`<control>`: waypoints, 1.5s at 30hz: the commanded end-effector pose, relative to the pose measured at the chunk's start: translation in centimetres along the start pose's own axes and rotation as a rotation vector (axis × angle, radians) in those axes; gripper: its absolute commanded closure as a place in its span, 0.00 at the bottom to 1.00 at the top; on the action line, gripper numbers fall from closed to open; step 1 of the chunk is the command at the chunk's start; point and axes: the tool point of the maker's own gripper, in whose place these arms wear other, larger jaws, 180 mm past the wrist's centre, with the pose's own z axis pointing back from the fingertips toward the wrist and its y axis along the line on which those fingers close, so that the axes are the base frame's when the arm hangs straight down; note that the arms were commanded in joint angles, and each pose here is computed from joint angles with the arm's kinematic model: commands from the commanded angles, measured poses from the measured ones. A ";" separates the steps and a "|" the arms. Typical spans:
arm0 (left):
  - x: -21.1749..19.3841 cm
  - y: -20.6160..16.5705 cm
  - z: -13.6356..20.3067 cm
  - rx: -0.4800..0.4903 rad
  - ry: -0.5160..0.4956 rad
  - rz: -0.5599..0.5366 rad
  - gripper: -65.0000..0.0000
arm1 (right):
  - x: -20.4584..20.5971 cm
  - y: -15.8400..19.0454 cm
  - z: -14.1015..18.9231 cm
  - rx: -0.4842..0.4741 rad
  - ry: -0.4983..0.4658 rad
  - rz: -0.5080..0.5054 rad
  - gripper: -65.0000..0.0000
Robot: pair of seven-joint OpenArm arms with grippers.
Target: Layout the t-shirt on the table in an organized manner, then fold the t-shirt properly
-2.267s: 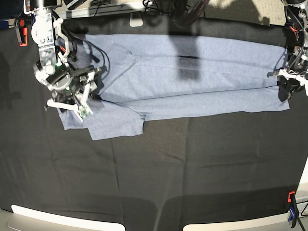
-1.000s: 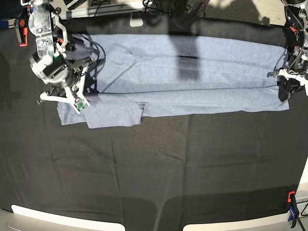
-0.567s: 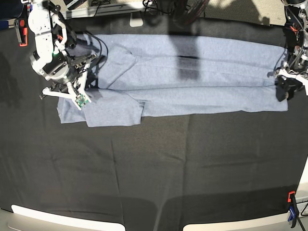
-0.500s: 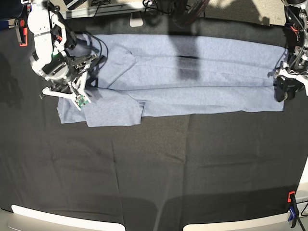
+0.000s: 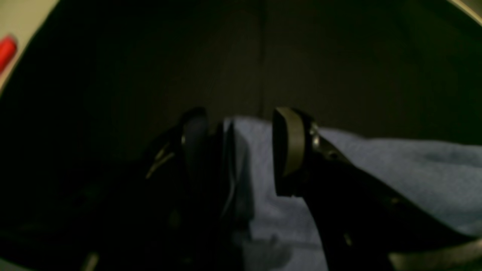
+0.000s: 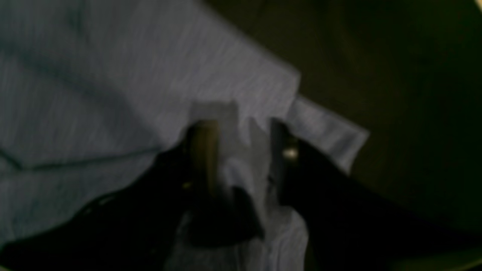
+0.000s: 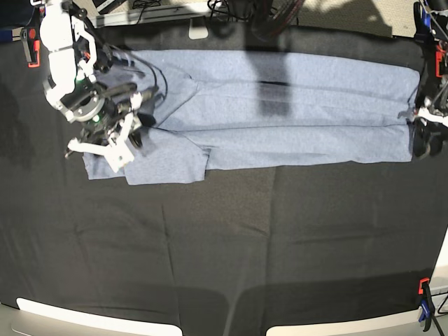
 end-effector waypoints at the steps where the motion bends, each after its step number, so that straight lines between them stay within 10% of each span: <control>1: 2.6 -0.2 -0.1 -0.014 -0.068 -0.029 0.60 | 2.0 -1.4 0.2 -0.036 -0.063 -0.006 0.51; 17: 2.8 -3.8 -0.8 -0.061 -0.117 0.000 0.60 | 3.0 -5.1 -7.5 -0.009 0.150 -0.360 0.40; 45: 2.5 -4.1 -0.8 -0.063 -0.118 0.015 0.60 | 0.5 -7.2 -9.4 -0.022 0.257 -0.492 0.48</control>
